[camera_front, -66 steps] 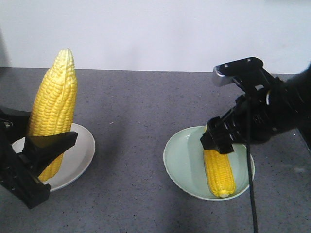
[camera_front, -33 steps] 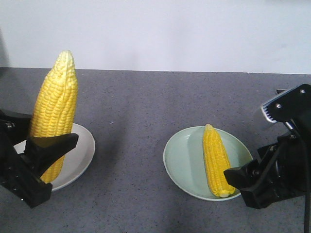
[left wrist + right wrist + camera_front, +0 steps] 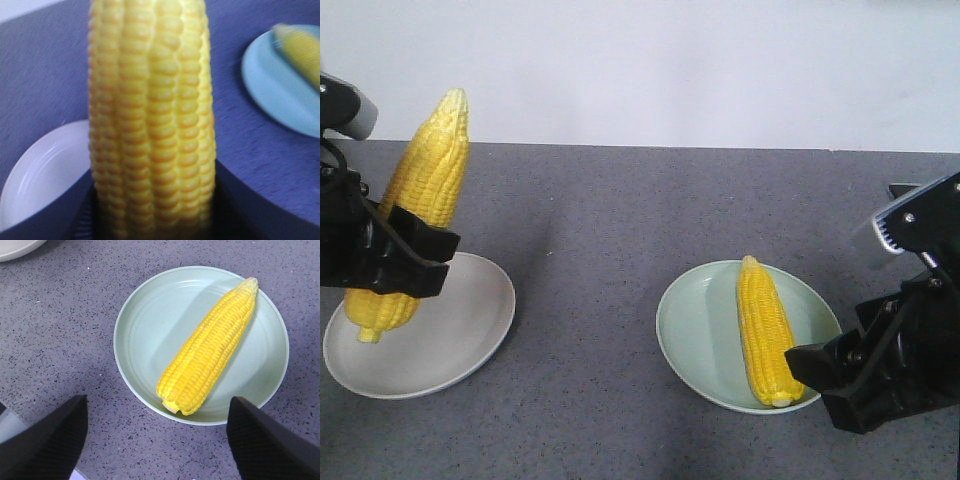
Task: Distribute corn equally
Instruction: 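Tilt the left gripper's cob down onto the cream plate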
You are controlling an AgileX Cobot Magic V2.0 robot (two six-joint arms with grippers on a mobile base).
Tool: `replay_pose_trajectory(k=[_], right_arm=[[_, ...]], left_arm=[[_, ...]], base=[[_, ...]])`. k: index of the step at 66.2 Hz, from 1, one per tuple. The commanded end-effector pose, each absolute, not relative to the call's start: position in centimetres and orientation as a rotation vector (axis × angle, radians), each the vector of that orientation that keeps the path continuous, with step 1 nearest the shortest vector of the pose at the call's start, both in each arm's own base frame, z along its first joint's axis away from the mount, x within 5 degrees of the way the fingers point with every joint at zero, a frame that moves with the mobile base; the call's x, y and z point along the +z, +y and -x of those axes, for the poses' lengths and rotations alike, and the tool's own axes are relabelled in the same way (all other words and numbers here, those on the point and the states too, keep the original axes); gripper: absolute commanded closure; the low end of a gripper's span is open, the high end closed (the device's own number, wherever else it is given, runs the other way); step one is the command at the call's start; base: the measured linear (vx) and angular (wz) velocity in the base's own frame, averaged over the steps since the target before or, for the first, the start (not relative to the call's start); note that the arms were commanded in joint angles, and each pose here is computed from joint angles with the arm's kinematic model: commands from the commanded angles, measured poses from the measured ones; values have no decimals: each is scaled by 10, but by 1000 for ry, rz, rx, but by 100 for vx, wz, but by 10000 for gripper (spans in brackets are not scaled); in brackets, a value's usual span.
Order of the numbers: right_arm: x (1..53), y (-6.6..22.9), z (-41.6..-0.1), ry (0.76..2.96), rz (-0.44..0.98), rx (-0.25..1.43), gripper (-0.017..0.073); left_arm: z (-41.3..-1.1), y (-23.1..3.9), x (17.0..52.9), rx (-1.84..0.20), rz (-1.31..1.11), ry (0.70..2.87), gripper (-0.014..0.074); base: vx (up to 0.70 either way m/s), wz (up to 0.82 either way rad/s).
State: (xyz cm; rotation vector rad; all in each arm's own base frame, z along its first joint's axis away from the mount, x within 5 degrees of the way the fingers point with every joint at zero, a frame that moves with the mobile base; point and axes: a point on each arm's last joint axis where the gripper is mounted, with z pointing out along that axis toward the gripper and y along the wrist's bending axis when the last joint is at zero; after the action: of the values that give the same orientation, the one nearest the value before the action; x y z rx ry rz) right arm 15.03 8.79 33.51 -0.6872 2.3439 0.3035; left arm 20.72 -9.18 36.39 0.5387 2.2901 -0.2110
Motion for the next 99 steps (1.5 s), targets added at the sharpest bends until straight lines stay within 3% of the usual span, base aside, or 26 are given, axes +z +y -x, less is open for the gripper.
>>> replay_pose_trajectory(k=[1, 28, 74, 85, 99], right_arm=[[348, 89, -152, 2260, 662, 318, -3], [348, 89, -152, 2260, 662, 318, -3], [348, 89, -152, 2260, 662, 318, -3], [348, 89, -152, 2260, 662, 318, -3], [348, 89, -152, 2260, 662, 318, -3]], left_arm=[[-223, -84, 375, -193, -455, 2282, 367], [-277, -55, 325, -98, -288, 2543, 365], [-321, -62, 254, -82, -292, 2732, 351], [-323, -62, 247, -81, -291, 2760, 299], [-322, -62, 247, -81, -290, 2762, 146]], base=[[0, 0], [0, 0], [0, 0], [0, 0], [0, 0]])
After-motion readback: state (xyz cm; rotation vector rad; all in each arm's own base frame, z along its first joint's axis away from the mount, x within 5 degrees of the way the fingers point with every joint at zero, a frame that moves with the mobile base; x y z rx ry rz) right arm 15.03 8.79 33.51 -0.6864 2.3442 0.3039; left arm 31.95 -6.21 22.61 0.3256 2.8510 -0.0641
